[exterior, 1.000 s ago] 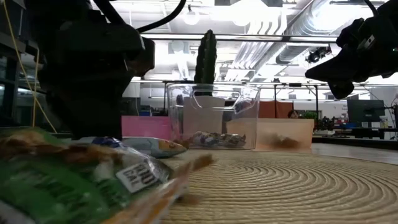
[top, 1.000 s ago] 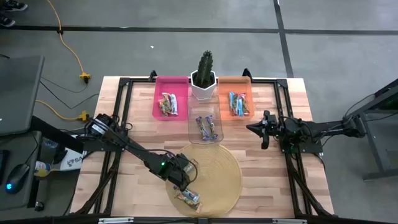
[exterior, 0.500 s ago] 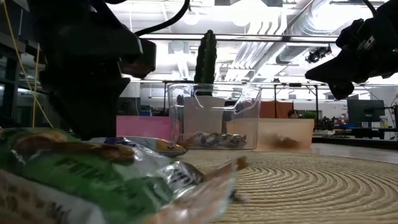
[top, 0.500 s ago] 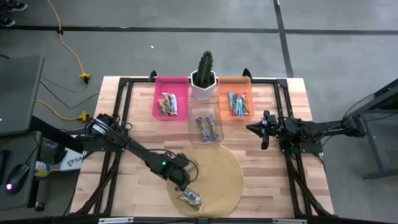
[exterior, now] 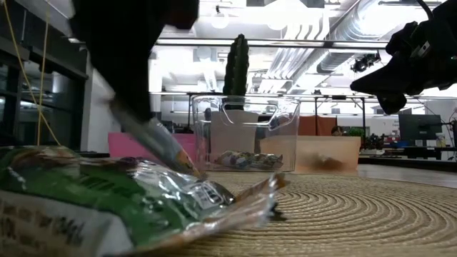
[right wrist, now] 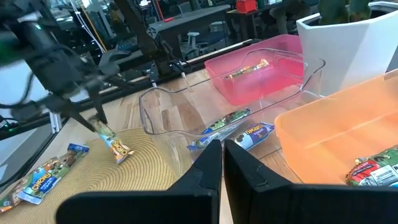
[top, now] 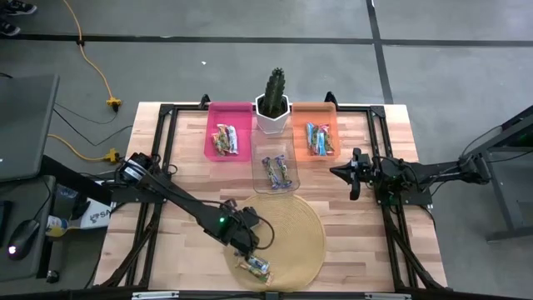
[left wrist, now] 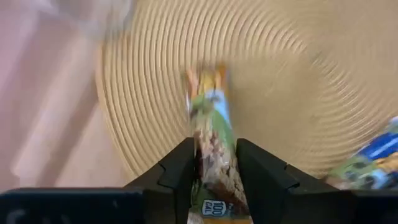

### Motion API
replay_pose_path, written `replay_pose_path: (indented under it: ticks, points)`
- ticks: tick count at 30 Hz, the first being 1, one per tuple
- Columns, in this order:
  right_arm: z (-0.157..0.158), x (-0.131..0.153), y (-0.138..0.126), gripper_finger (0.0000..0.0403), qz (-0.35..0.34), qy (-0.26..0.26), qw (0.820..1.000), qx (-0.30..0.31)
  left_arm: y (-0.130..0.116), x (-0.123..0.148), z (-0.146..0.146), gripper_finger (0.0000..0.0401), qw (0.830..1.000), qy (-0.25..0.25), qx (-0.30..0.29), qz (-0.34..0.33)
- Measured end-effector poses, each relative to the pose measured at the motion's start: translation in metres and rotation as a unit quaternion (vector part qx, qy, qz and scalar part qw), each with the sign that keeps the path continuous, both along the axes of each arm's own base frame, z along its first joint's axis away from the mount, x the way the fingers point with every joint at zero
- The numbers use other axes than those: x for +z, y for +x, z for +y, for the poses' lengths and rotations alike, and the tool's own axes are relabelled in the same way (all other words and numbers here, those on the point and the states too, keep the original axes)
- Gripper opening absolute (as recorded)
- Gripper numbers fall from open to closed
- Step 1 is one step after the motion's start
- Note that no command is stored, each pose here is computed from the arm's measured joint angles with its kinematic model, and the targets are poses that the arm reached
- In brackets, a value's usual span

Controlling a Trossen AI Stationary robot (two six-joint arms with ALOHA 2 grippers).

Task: Pick and place Granola Bars by type
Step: Put the yellow granola bar into the pink bin

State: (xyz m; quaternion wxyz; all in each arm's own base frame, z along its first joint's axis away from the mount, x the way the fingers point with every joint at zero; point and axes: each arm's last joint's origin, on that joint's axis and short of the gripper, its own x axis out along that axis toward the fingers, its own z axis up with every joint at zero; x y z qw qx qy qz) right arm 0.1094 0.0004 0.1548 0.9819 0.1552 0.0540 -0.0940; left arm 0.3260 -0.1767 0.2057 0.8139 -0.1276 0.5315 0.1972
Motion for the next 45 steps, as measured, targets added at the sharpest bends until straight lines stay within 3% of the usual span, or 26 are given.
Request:
replay_pose_path:
  ticks: [8, 15, 21, 29, 37, 45]
  points:
    - [0.000, 0.000, 0.000, 0.0000, 0.000, 0.000, 1.000, 0.000, 0.015, 0.042, -0.003, 0.0114, 0.996, 0.044, -0.050, -0.055]
    - [0.000, 0.000, 0.000, 0.0000, 0.000, 0.000, 1.000, 0.000, 0.016, 0.047, 0.004, 0.0114, 0.997, 0.053, -0.047, -0.042]
    - [0.000, 0.000, 0.000, 0.0000, 0.000, 0.001, 1.000, 0.000, 0.016, 0.032, 0.015, 0.0114, 1.000, -0.014, -0.001, 0.014]
    - [0.000, 0.000, 0.000, 0.0000, -0.001, 0.000, 1.000, 0.000, 0.025, 0.019, 0.031, 0.0145, 0.997, -0.077, 0.000, 0.025]
    - [0.000, 0.000, 0.000, 0.0000, -0.001, 0.000, 1.000, 0.000, 0.026, 0.009, 0.030, 0.0216, 0.996, -0.086, -0.022, 0.016]
    - [0.000, 0.000, 0.000, 0.0000, -0.002, 0.000, 1.000, 0.000, 0.015, -0.014, 0.033, 0.0223, 0.994, -0.095, -0.003, 0.054]
